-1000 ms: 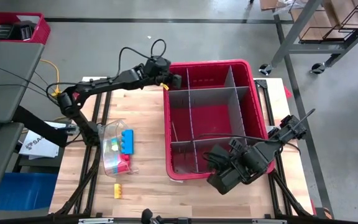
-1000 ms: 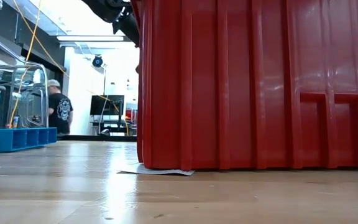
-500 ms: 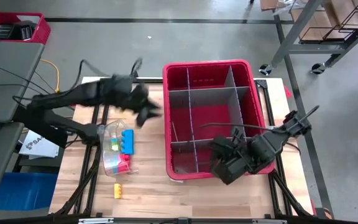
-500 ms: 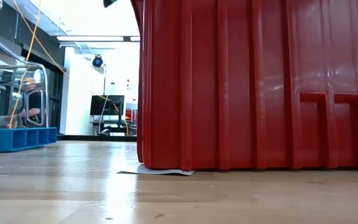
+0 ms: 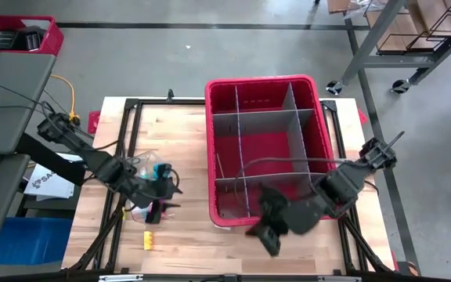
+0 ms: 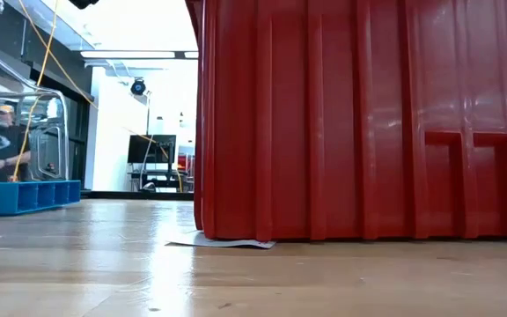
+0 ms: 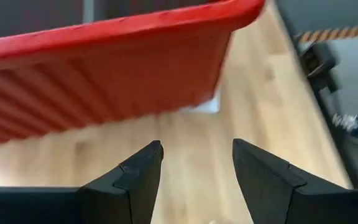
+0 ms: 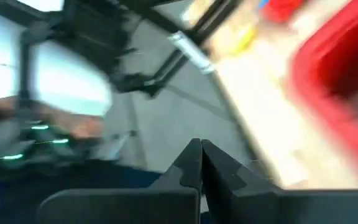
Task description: Sort Items/Unsort Items
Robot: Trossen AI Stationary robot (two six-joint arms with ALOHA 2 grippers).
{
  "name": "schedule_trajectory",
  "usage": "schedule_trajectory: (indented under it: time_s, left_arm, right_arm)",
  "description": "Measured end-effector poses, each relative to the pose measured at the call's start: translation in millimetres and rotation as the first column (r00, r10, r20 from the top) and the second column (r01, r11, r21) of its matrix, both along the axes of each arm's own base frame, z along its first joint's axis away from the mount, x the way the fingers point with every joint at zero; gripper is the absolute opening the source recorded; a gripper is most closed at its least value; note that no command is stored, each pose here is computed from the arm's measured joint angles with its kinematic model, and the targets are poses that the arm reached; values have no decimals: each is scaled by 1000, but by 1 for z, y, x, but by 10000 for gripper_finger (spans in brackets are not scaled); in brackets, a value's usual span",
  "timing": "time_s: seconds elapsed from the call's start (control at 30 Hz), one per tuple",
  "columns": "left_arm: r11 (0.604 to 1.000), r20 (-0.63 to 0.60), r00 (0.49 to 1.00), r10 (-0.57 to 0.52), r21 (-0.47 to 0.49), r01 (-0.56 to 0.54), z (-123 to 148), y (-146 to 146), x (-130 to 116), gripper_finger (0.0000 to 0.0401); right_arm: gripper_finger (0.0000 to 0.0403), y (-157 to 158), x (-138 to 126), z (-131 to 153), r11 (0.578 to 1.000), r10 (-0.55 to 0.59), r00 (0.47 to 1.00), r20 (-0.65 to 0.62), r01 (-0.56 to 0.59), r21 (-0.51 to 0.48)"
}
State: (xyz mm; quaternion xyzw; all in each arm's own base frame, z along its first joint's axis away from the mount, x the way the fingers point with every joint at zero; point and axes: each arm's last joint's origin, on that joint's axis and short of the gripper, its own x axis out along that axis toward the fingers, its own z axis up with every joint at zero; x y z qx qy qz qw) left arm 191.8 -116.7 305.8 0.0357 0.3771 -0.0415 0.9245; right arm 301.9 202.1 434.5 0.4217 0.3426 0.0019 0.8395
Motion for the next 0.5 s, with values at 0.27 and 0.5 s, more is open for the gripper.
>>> schedule_trajectory:
  time_s: [0.27, 0.5]
  left_arm:
    - [996, 74, 996, -55, -69, 60, -17, -16, 3, 191]
    - [993, -24, 993, -112, 44, 113, -46, -28, 12, 190]
  right_arm:
    - [0, 81, 7, -72, 996, 43, 962, -270, -20, 88]
    - [0, 111, 11, -132, 995, -95, 895, -435, 96, -20]
